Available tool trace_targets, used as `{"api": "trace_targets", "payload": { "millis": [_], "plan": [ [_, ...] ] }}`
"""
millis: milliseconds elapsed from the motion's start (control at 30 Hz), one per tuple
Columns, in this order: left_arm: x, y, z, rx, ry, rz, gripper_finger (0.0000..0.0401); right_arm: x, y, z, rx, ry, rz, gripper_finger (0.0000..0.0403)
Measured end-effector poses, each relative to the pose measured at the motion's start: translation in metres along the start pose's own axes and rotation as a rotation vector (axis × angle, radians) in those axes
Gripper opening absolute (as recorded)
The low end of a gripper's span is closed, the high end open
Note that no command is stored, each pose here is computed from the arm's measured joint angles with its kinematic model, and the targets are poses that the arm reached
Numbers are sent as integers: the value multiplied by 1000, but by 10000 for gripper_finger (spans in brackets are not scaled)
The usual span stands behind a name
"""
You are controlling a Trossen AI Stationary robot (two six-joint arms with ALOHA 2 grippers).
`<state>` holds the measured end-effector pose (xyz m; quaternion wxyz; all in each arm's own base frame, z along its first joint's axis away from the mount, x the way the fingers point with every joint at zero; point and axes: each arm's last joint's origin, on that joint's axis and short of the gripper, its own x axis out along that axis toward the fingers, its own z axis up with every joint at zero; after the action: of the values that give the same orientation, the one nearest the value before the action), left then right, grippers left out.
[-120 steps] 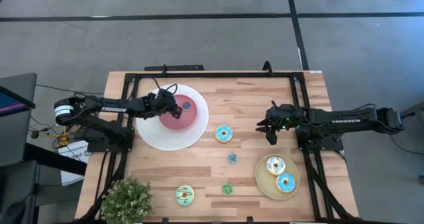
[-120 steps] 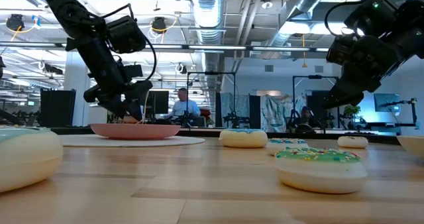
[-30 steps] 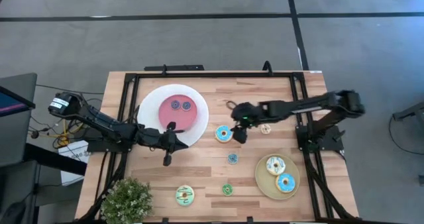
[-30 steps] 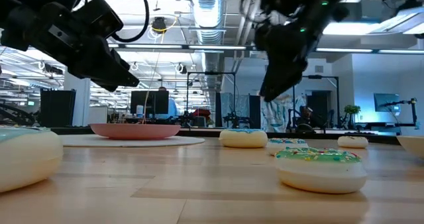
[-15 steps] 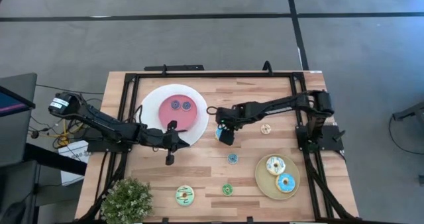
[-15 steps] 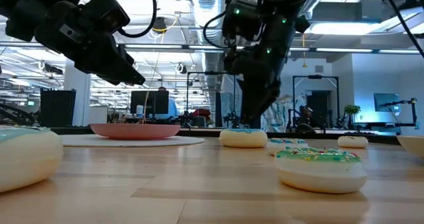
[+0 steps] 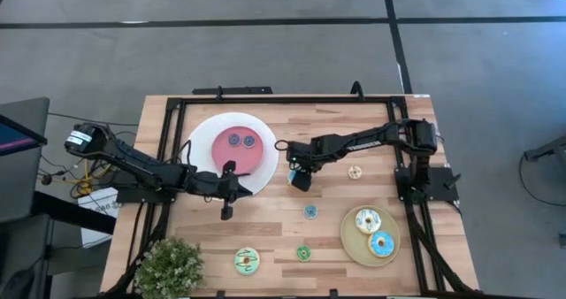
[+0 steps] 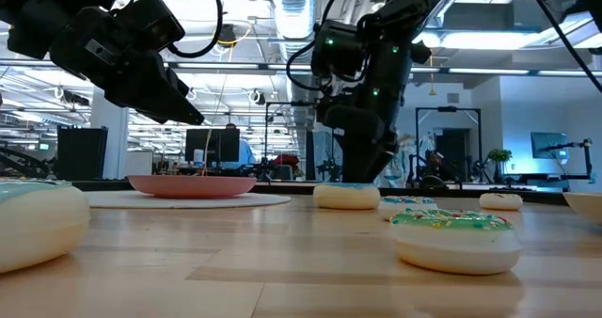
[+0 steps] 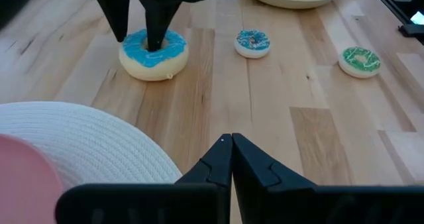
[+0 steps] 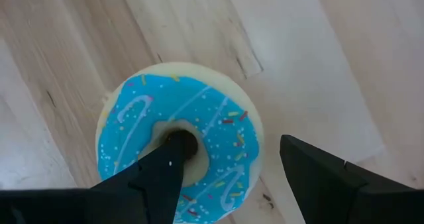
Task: Pick & Place donuts
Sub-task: Put the large light blue donut onto the brown plate
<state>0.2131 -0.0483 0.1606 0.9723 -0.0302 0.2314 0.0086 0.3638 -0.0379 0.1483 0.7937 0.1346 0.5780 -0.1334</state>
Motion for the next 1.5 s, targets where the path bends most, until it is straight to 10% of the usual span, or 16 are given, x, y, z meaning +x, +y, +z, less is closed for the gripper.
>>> {"api": "trace_targets", "payload": {
  "millis": [967, 1500],
  "plan": [
    [0, 0, 0, -16, 4, 5, 2, -40, 9, -9, -20, -1, 50, 142],
    [0, 0, -1, -16, 10, 6, 2, -111, 76, -145, 17, 14, 42, 132]
  ]
}}
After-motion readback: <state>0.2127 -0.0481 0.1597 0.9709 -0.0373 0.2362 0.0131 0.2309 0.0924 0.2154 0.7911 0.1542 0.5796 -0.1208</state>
